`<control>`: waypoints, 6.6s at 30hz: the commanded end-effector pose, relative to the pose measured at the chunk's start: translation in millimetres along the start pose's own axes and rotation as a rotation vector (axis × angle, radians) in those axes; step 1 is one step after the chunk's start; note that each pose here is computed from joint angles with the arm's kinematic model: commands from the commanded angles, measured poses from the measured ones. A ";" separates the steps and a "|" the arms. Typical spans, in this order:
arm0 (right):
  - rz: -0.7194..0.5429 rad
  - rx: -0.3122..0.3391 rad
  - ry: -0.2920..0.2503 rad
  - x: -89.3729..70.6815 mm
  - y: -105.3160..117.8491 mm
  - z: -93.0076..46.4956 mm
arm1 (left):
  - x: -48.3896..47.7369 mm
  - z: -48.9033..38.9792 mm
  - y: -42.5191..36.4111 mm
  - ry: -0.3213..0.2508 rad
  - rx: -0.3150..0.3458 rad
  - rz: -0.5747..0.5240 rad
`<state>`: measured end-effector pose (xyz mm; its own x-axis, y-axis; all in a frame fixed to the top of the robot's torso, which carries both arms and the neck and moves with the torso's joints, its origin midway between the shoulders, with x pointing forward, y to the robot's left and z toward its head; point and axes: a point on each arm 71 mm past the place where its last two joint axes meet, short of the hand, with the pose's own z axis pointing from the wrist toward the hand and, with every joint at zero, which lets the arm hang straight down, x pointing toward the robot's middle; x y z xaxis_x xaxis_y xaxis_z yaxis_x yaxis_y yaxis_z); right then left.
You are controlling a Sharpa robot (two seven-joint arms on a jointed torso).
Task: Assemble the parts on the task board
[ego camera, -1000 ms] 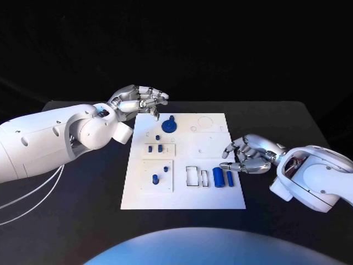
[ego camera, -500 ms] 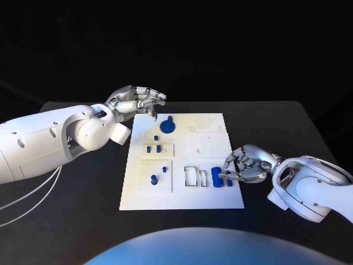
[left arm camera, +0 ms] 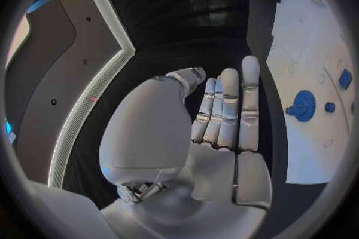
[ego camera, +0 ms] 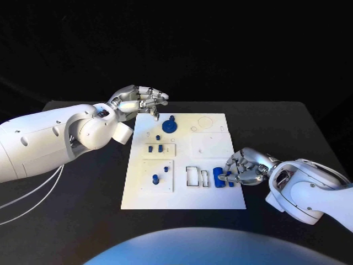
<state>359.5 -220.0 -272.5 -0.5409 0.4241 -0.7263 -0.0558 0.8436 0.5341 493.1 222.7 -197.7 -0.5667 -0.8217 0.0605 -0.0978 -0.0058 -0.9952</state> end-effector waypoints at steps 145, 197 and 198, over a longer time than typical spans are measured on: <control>0.066 -0.052 0.111 36.3 64.1 23.0 | 3.0 -0.7 1.2 0.043 -0.021 -0.012; 0.083 -0.082 0.164 38.4 54.1 23.8 | 2.0 -1.7 1.5 0.044 -0.024 -0.011; 0.087 -0.080 0.158 36.7 51.9 22.0 | 1.9 -1.8 1.5 0.044 -0.024 -0.011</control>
<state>356.8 -152.7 -281.7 -0.6625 0.4334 -0.6109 -0.0551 0.7852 0.6168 491.4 224.0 -199.6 -0.5844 -0.8086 0.0684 -0.1257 0.0070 -0.9920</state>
